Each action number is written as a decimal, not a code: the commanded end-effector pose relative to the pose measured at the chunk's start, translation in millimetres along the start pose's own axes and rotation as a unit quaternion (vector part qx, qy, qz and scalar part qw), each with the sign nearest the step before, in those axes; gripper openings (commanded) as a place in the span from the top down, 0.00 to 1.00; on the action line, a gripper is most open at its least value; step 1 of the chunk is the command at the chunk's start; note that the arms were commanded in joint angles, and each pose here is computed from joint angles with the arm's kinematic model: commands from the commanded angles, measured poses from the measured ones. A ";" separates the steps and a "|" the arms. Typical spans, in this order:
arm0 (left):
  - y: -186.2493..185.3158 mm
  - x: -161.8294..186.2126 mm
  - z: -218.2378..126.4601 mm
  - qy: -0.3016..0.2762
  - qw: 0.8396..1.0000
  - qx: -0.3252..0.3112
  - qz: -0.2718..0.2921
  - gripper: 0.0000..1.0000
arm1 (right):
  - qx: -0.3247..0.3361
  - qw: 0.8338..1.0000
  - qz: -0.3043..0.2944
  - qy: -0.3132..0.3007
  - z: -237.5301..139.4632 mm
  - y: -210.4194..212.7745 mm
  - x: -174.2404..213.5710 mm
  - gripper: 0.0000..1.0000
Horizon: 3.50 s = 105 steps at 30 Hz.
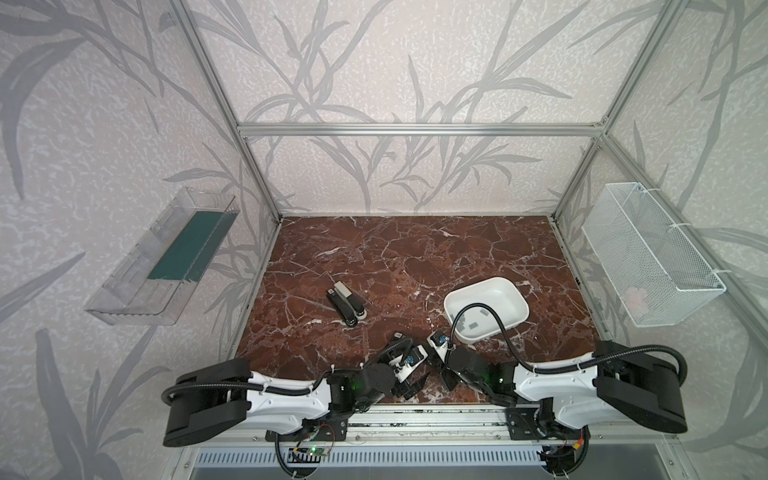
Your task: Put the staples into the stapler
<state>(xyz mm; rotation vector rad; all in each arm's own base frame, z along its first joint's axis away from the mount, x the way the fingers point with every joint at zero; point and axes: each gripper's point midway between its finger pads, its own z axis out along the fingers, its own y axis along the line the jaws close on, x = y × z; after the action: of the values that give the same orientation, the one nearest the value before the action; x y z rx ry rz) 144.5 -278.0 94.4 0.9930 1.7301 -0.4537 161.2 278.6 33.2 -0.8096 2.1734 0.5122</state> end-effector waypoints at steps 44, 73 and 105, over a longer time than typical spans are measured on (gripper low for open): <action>4.7 -2.7 10.3 -0.061 0.703 -0.063 -0.705 0.09 | -0.090 0.920 0.374 -0.073 -26.7 -2.1 -52.6 0.56; 30.8 27.6 18.2 -0.106 0.714 -0.123 -0.681 0.10 | -0.042 0.916 0.392 -0.071 -36.8 -16.7 -35.4 0.69; 30.4 24.2 48.0 -0.121 0.692 -0.079 -0.708 0.17 | -0.012 0.916 0.391 -0.089 -58.9 -38.3 -24.1 0.67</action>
<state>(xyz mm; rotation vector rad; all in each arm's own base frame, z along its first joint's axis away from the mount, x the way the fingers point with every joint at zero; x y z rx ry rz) 192.2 -284.2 58.3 -0.7182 1.9666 -1.2271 168.1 233.3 87.7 0.1390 2.2639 0.9928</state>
